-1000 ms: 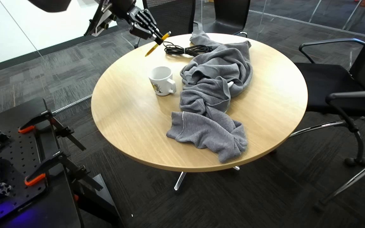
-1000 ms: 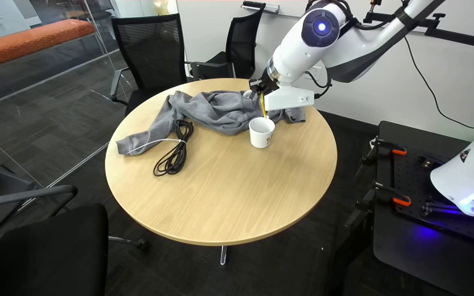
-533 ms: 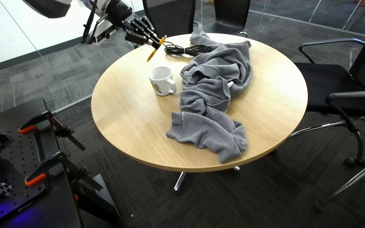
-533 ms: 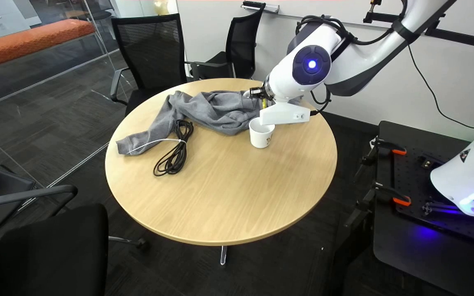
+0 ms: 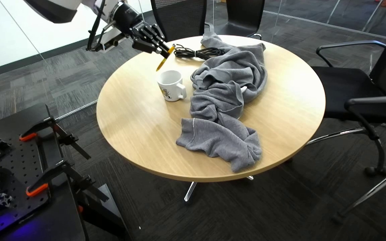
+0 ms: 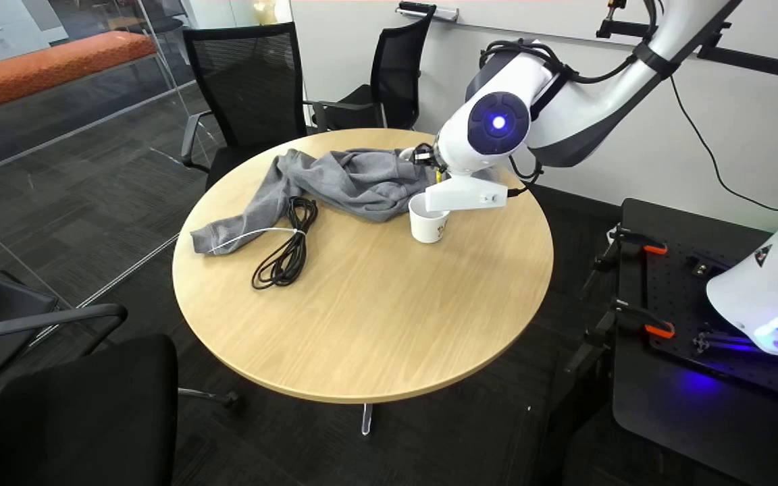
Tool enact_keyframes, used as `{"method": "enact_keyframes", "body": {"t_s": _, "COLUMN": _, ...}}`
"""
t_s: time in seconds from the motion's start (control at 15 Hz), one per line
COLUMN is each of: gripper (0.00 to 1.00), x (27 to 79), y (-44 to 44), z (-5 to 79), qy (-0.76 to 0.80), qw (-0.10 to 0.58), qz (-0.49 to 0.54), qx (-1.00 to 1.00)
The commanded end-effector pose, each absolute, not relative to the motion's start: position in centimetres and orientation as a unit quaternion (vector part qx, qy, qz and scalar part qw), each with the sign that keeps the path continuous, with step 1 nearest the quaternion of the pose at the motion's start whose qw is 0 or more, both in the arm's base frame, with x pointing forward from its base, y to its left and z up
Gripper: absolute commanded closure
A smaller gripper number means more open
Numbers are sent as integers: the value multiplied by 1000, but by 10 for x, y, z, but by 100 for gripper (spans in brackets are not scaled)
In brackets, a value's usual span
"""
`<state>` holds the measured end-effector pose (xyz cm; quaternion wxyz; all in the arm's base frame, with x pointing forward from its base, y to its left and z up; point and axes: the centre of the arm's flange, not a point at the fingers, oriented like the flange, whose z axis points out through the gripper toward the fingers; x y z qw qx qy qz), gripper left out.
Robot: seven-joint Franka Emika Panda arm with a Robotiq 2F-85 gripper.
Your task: Put the pen inside the white mug cup
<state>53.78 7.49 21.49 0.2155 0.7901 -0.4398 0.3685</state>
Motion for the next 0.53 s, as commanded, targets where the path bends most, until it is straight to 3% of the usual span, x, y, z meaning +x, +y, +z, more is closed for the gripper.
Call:
{"method": "enact_keyframes", "body": {"t_s": 0.0, "gripper": 96, "x": 549, "y": 72, "z": 206, "qy": -448, "qw": 222, "qz": 378, "qx": 779}}
{"method": "enact_keyframes", "body": {"t_s": 0.47, "gripper": 96, "x": 570, "y": 65, "z": 179, "qy": -443, "qw": 225, "qz": 376, "qx": 782}}
